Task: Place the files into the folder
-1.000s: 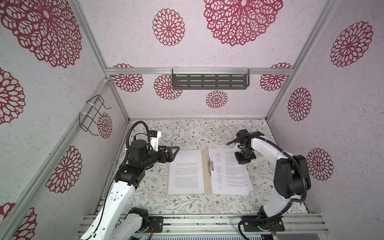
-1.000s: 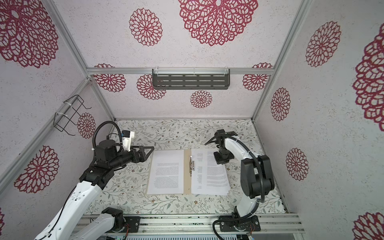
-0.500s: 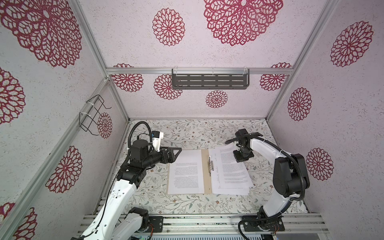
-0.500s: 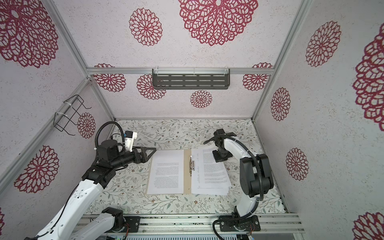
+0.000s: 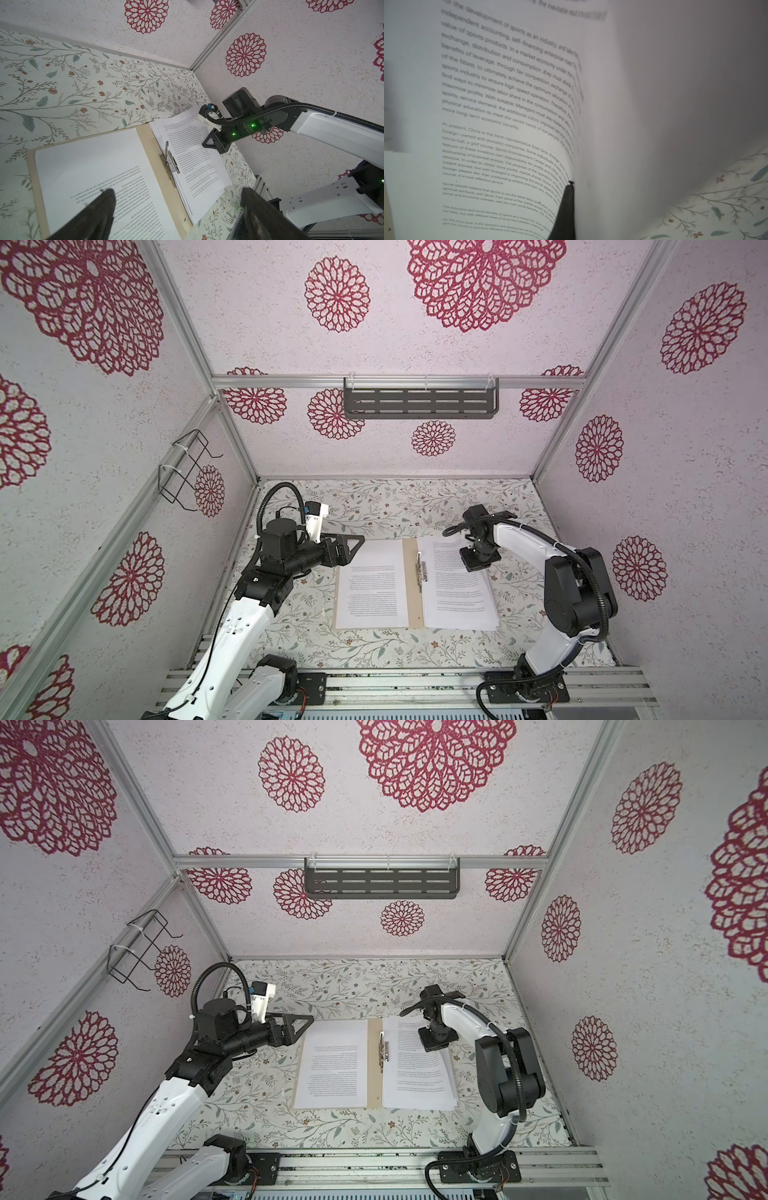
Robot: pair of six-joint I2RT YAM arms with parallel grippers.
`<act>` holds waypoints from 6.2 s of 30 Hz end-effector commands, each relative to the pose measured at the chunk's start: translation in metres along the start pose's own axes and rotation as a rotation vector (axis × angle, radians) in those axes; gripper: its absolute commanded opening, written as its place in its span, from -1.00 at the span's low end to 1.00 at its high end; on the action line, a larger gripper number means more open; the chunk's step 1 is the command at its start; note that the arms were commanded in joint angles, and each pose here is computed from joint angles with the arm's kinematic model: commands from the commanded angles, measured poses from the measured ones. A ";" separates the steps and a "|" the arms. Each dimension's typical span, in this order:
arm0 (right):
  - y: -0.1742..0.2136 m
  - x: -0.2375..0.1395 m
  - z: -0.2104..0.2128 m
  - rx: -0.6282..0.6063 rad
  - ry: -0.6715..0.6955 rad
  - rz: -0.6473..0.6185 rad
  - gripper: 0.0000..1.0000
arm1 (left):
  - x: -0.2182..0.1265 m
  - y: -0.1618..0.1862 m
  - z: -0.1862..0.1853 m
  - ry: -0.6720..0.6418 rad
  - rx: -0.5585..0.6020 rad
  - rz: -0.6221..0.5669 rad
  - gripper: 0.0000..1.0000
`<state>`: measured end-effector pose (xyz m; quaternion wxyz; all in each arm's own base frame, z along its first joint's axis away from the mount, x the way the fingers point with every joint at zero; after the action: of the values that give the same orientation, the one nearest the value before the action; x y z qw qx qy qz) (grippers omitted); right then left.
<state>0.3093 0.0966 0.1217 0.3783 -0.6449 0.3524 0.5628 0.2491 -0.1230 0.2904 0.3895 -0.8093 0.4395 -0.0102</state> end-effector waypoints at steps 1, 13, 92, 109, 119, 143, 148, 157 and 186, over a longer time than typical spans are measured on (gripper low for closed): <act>-0.001 -0.014 -0.001 -0.016 0.017 -0.048 -1.00 | 0.003 0.001 -0.001 0.017 0.015 0.003 0.95; -0.004 -0.009 0.004 -0.060 0.014 -0.071 -1.00 | 0.005 0.002 0.001 0.011 0.011 0.008 0.95; 0.004 -0.004 0.011 -0.032 0.000 -0.091 -0.44 | 0.008 0.003 0.005 -0.005 -0.008 0.022 0.95; 0.011 -0.067 -0.063 0.351 0.207 -0.351 0.98 | 0.006 0.001 0.012 -0.069 -0.017 0.005 0.95; -0.026 -0.102 -0.011 0.351 -0.209 -0.750 0.98 | 0.031 0.027 0.030 -0.063 -0.272 0.150 0.95; -0.103 -0.025 0.128 0.020 -0.710 -0.616 0.88 | 0.075 0.123 0.111 -0.178 -0.611 0.274 0.95; -0.087 -0.033 0.136 0.031 -0.773 -0.622 0.85 | 0.076 0.122 0.113 -0.184 -0.611 0.268 0.95; -0.038 -0.068 0.150 -0.011 -0.748 -0.626 0.85 | 0.078 0.125 0.122 -0.201 -0.636 0.275 0.95; 0.050 -0.077 0.085 0.530 -0.386 -0.615 0.47 | 0.033 0.150 0.153 -0.659 -0.656 0.308 0.95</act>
<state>0.2175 0.1543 0.1843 0.7271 -0.4900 0.1967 0.4388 0.2261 -0.0934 0.0851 0.2335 -0.7868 0.3728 0.4330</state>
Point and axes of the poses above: each gripper's point midway between its finger pads, its own x axis out along the fingers, its own z axis along the line the jaws close on, y = z × x, the point moved 6 cm from there along -x, back along the fingers, and after that the axes turned 9 degrees about -x, right-handed, at the moved point
